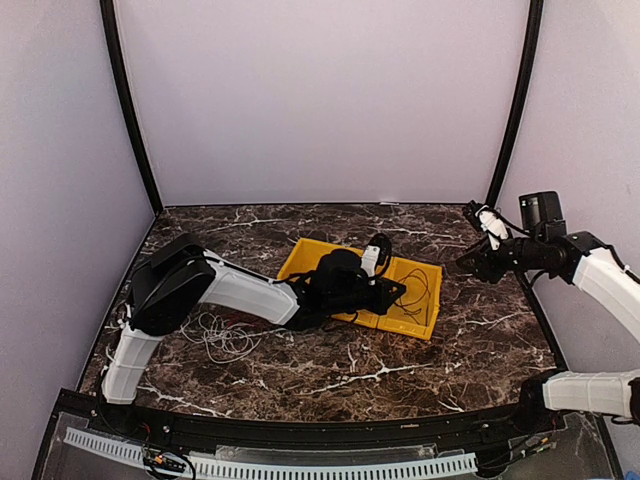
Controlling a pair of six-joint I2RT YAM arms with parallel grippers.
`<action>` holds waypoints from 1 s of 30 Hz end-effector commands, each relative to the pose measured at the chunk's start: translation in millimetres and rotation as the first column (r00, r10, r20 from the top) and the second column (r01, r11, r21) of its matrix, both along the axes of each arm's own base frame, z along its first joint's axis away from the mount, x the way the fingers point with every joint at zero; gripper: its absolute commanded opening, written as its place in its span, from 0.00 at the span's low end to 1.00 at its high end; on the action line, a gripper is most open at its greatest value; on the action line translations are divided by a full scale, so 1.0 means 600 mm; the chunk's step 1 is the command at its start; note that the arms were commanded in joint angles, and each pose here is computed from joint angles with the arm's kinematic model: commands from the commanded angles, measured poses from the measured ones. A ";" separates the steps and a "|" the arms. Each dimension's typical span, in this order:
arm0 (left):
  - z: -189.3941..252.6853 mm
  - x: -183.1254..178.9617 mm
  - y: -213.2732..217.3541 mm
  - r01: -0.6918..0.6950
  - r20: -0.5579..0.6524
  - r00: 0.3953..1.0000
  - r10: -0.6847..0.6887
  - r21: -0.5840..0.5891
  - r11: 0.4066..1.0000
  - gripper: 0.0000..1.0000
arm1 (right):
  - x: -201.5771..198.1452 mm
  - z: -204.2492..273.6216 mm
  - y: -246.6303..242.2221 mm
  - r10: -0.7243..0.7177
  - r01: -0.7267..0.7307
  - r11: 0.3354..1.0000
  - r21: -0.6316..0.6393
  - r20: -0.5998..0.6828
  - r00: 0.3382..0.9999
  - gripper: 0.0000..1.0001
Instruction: Untangle the cables
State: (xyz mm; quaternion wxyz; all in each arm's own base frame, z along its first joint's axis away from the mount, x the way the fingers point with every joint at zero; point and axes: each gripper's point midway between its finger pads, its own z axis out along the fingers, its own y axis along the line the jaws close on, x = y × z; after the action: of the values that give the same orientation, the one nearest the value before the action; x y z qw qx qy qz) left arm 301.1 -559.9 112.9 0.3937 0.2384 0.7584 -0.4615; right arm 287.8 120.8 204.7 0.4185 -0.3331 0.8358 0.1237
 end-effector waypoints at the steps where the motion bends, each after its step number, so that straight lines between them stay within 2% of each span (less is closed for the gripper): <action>1: 0.006 0.033 -0.008 -0.063 0.024 0.998 0.062 0.047 0.997 0.01 | 0.004 0.017 0.011 0.016 -0.020 0.998 0.060 0.059 0.998 0.42; 3: 0.005 0.032 -0.014 -0.048 0.026 0.999 0.047 0.047 0.998 0.06 | 0.000 0.019 0.016 0.032 -0.036 0.997 0.072 0.060 0.998 0.42; 6: 0.004 0.030 -0.013 -0.037 0.041 0.999 0.034 0.065 0.997 0.26 | -0.006 0.020 0.023 0.053 -0.058 0.994 0.091 0.053 0.997 0.42; 8: 0.012 0.029 -0.009 -0.044 0.058 0.998 0.039 0.080 0.996 0.34 | -0.008 0.018 0.024 0.059 -0.063 0.994 0.095 0.049 0.997 0.43; 17: 0.099 0.016 0.027 -0.064 0.165 0.985 0.050 0.081 0.995 0.50 | -0.014 0.018 0.029 0.083 -0.088 0.991 0.102 0.052 0.995 0.43; 22: 0.160 0.014 0.095 -0.155 0.257 0.959 0.117 0.130 0.979 0.56 | -0.021 0.021 0.033 0.112 -0.117 0.988 0.100 0.056 0.992 0.44; 24: 0.171 0.018 0.136 -0.221 0.277 0.946 0.168 0.173 0.960 0.58 | -0.023 0.020 0.035 0.124 -0.129 0.987 0.096 0.058 0.991 0.44; 26: 0.163 0.030 0.186 -0.318 0.286 0.927 0.244 0.252 0.914 0.61 | -0.023 0.018 0.038 0.140 -0.145 0.985 0.090 0.058 0.988 0.44; 30: 0.110 0.040 0.288 -0.464 0.312 0.883 0.351 0.461 0.757 0.63 | -0.020 0.007 0.060 0.202 -0.204 0.977 0.064 0.040 0.979 0.44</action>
State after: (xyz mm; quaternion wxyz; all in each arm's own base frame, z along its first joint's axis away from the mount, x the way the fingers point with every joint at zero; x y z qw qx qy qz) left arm 315.1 -457.6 216.4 0.5024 0.2343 0.7854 -0.2754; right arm 274.3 142.8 208.3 0.4329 -0.3712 0.8015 0.1801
